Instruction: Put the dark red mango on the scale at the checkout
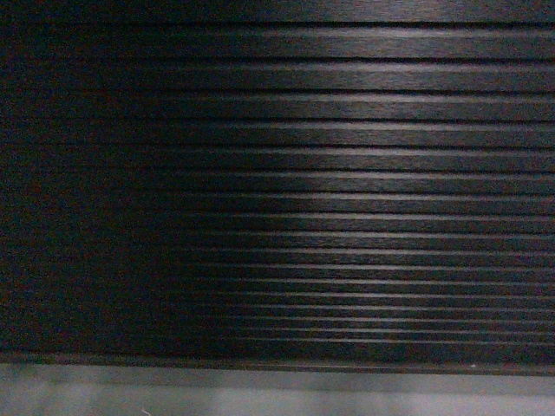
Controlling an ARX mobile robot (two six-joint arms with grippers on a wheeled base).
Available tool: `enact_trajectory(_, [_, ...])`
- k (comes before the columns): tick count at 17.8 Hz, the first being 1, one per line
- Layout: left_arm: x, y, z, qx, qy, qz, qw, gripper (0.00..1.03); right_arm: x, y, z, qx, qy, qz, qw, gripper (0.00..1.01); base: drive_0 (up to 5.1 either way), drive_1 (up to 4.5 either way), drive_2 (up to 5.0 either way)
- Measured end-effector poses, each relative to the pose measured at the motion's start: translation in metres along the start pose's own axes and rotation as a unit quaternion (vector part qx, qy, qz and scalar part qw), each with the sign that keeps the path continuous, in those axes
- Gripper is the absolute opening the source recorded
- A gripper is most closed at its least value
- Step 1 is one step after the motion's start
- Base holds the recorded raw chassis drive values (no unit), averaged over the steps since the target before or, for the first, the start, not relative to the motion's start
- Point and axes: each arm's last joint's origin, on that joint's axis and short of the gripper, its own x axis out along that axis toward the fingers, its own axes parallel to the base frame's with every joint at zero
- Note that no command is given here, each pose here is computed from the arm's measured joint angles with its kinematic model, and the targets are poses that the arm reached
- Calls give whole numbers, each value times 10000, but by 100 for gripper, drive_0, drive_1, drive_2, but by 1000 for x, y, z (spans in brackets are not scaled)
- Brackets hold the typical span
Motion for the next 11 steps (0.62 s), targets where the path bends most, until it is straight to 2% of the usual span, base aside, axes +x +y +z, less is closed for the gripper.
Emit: enact_trajectory(11, [0,0,0,8,6,-4,10000,98,0,0,0,0,10,-4,10000,98,0,0,0])
